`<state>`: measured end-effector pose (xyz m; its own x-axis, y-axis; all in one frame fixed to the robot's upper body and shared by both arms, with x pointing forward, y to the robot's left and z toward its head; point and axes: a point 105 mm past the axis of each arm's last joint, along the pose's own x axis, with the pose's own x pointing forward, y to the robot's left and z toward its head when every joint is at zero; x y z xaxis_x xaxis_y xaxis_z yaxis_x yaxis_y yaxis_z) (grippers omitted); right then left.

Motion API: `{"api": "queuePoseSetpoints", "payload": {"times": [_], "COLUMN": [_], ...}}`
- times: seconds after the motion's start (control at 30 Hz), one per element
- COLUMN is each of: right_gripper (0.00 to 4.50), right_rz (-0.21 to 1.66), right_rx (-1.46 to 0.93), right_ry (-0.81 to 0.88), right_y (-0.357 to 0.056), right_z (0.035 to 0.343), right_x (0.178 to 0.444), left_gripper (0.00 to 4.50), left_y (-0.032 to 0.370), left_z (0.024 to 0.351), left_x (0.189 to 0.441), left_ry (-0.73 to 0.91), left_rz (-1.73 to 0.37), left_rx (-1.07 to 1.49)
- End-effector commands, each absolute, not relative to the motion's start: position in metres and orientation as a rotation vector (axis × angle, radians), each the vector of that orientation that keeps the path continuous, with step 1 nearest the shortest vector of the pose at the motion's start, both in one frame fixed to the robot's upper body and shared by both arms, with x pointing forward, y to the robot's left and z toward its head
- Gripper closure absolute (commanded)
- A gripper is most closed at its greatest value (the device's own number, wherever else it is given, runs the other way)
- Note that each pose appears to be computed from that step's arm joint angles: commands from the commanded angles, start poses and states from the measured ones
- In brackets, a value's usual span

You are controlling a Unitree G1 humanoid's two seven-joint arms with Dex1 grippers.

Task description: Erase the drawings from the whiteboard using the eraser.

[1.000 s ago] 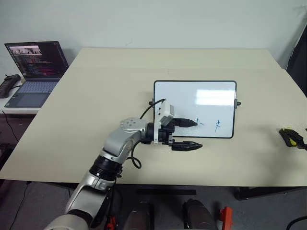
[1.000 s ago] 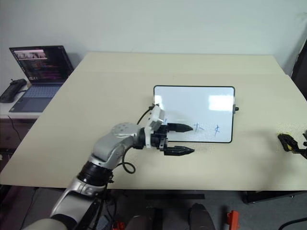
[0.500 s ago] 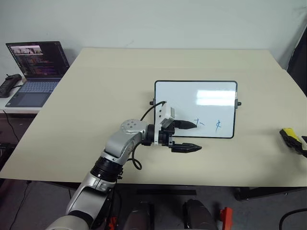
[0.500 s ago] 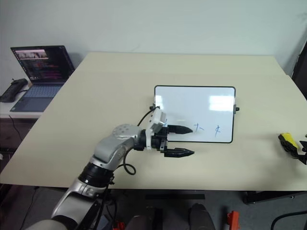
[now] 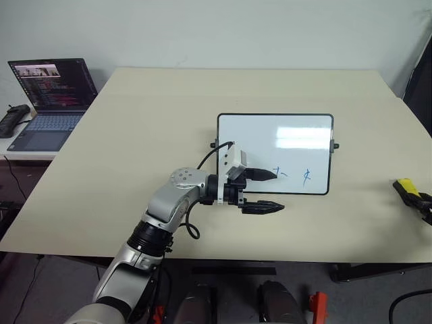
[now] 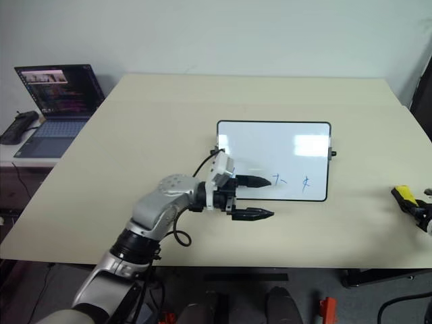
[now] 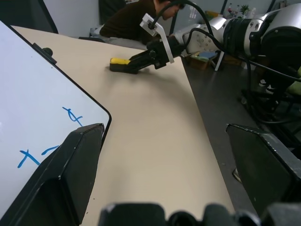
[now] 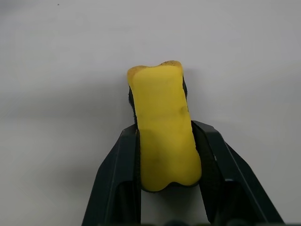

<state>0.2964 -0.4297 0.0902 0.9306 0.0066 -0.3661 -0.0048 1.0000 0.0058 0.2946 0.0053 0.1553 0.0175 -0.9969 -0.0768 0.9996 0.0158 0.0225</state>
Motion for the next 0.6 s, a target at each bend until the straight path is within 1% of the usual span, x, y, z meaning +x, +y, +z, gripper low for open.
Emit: {"api": "queuePoseSetpoints", "payload": {"times": [0.03, 0.1, 0.13, 0.2, 0.23, 0.3, 0.37, 0.43, 0.5, 0.57, 0.6], "right_gripper": [3.3, 3.3, 3.3, 3.3, 3.3, 3.31, 3.31, 3.31, 3.31, 3.31, 3.31], "right_rz": [0.101, 0.209, 0.267, 0.405, 0.463, 0.561, 0.661, 0.772, 0.877, 0.93, 0.952], "right_rx": [-0.082, -0.15, -0.193, -0.261, -0.287, -0.32, -0.352, -0.379, -0.374, -0.355, -0.382], "right_ry": [0.238, 0.161, 0.111, -0.008, -0.041, -0.063, -0.069, -0.092, -0.116, -0.136, -0.142], "right_y": [-0.415, -0.388, -0.368, -0.318, -0.296, -0.261, -0.229, -0.191, -0.152, -0.125, -0.111], "right_z": [0.138, 0.173, 0.195, 0.244, 0.259, 0.268, 0.271, 0.27, 0.263, 0.255, 0.244], "right_x": [0.306, 0.308, 0.307, 0.3, 0.295, 0.289, 0.286, 0.29, 0.297, 0.307, 0.314], "left_gripper": [0.0, 0.0, 0.0, 0.0, 0.0, 0.0, 0.0, 0.0, 0.0, 0.0, 0.0], "left_y": [0.027, 0.052, 0.069, 0.11, 0.127, 0.149, 0.163, 0.176, 0.182, 0.178, 0.174], "left_z": [0.177, 0.182, 0.183, 0.179, 0.176, 0.171, 0.169, 0.159, 0.145, 0.142, 0.139], "left_x": [0.309, 0.317, 0.316, 0.318, 0.32, 0.323, 0.326, 0.329, 0.33, 0.332, 0.331], "left_ry": [-0.046, -0.057, -0.055, -0.02, -0.002, 0.009, -0.007, 0.001, 0.014, -0.027, -0.043], "left_rz": [-1.446, -1.374, -1.36, -1.269, -1.22, -1.148, -1.089, -1.036, -1.001, -0.981, -0.983], "left_rx": [0.11, 0.13, 0.154, 0.208, 0.227, 0.259, 0.279, 0.292, 0.334, 0.318, 0.305]}}
